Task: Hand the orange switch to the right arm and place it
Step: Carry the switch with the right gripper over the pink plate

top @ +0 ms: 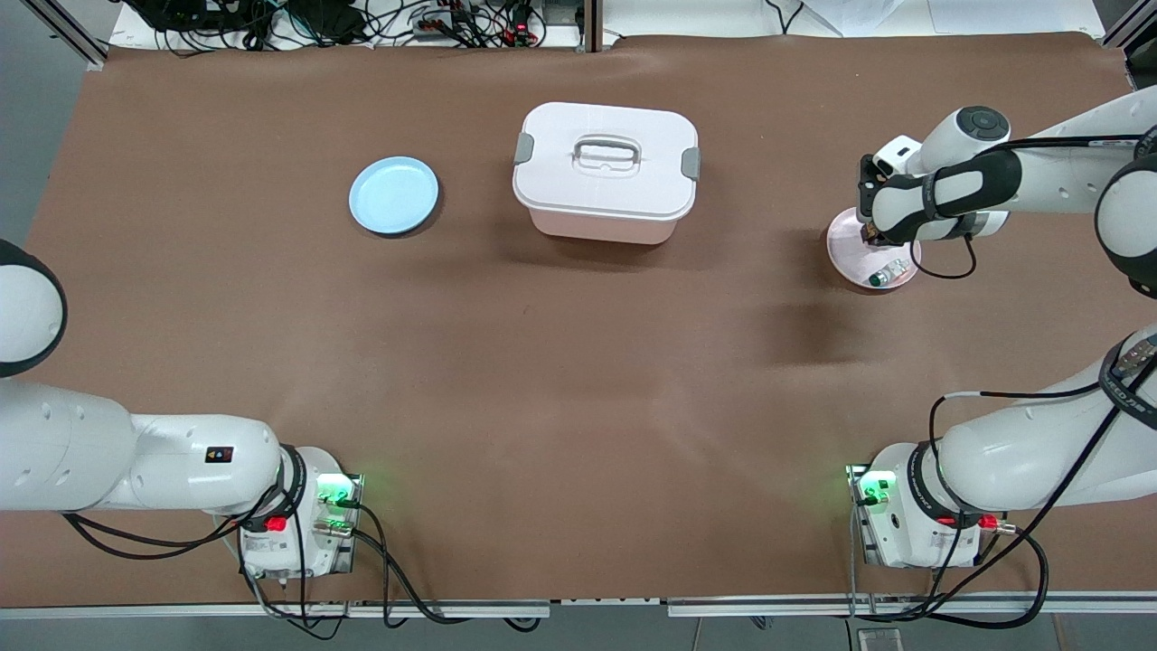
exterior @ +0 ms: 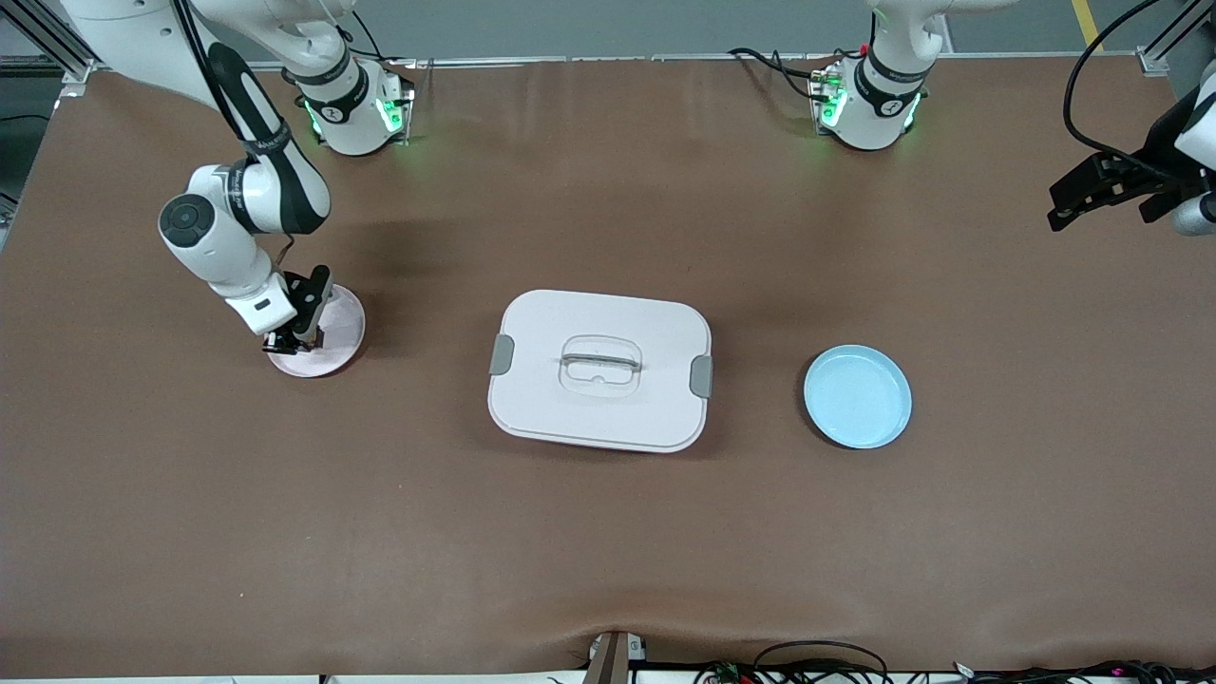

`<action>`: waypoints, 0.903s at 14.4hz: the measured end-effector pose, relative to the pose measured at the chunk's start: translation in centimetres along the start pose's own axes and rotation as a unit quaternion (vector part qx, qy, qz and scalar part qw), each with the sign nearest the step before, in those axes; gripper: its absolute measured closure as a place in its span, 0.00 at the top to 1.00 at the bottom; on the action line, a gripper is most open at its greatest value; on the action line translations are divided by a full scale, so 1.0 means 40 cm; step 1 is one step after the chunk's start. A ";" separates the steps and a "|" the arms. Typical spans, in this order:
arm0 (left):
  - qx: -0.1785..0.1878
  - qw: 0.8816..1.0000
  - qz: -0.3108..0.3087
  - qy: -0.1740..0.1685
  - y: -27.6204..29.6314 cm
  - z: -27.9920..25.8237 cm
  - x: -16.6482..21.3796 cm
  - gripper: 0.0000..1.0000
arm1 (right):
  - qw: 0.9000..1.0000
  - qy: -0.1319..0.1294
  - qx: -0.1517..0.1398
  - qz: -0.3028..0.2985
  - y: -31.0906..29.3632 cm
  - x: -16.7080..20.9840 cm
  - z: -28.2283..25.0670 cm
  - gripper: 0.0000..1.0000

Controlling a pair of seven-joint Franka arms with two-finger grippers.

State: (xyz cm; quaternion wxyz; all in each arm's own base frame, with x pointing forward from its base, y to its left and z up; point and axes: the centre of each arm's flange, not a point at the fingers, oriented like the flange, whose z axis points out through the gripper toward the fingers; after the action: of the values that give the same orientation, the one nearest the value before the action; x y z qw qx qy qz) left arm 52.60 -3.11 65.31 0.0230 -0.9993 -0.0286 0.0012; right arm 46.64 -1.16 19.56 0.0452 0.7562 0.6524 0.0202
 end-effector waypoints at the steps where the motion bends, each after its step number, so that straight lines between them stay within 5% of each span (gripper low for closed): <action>1: 0.000 1.000 0.000 -0.001 0.000 0.002 0.000 1.00 | 1.000 0.000 0.002 -0.001 -0.003 0.002 0.008 0.43; 8: 0.000 1.000 0.001 -0.002 0.002 0.007 0.000 1.00 | 1.000 0.000 -0.001 -0.002 -0.004 0.005 0.016 0.42; 13: 0.000 1.000 0.002 0.000 0.005 0.006 0.002 1.00 | 1.000 0.003 -0.013 -0.004 0.007 0.010 0.008 0.88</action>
State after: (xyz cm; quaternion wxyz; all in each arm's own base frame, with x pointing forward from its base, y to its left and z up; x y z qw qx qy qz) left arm 52.67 -3.30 65.05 0.0226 -0.9994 -0.0266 0.0010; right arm 47.00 -0.84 19.27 0.0532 0.7530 0.6552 0.0306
